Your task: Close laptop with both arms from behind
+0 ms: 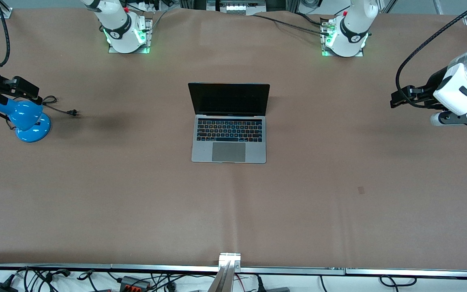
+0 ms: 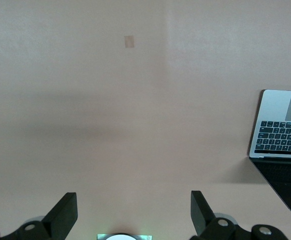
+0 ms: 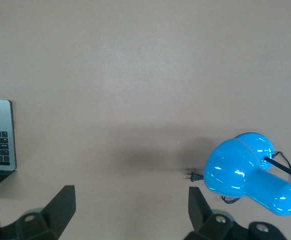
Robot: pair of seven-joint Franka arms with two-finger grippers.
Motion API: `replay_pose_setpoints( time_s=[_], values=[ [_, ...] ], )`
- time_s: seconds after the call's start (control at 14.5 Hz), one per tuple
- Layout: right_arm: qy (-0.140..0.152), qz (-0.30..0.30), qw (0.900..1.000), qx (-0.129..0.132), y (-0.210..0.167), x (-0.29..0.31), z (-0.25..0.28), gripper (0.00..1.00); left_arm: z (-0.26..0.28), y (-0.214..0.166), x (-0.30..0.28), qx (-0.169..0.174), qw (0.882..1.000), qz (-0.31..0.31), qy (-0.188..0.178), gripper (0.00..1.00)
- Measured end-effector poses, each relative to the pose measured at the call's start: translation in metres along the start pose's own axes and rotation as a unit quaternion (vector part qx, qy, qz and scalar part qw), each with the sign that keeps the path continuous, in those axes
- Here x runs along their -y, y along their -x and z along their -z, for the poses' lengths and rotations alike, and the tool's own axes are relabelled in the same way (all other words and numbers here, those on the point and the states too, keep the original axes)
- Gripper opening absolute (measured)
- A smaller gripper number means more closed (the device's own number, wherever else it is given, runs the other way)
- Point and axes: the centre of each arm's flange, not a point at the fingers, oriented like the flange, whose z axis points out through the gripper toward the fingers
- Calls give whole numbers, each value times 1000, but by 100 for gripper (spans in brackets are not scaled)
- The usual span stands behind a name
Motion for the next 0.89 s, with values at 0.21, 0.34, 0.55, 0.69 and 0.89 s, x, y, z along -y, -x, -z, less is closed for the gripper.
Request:
replay_pose_setpoints(
  time_s=[0.21, 0.34, 0.55, 0.69, 0.89],
  values=[
    [0, 0, 1000, -1, 0, 0, 1, 100, 1, -2, 4, -6, 1000, 4, 1, 100],
    [0, 0, 1000, -1, 1, 0, 2, 100, 1, -2, 5, -7, 1000, 5, 2, 100],
    [0, 0, 1000, -1, 1, 0, 2, 100, 1, -2, 6, -7, 1000, 5, 2, 100],
    [0, 0, 1000, -1, 1, 0, 2, 96, 1, -2, 6, -7, 1000, 5, 2, 100],
    [0, 0, 1000, 1, 1, 1, 1, 81, 1, -2, 6, -7, 1000, 5, 2, 100]
  ],
)
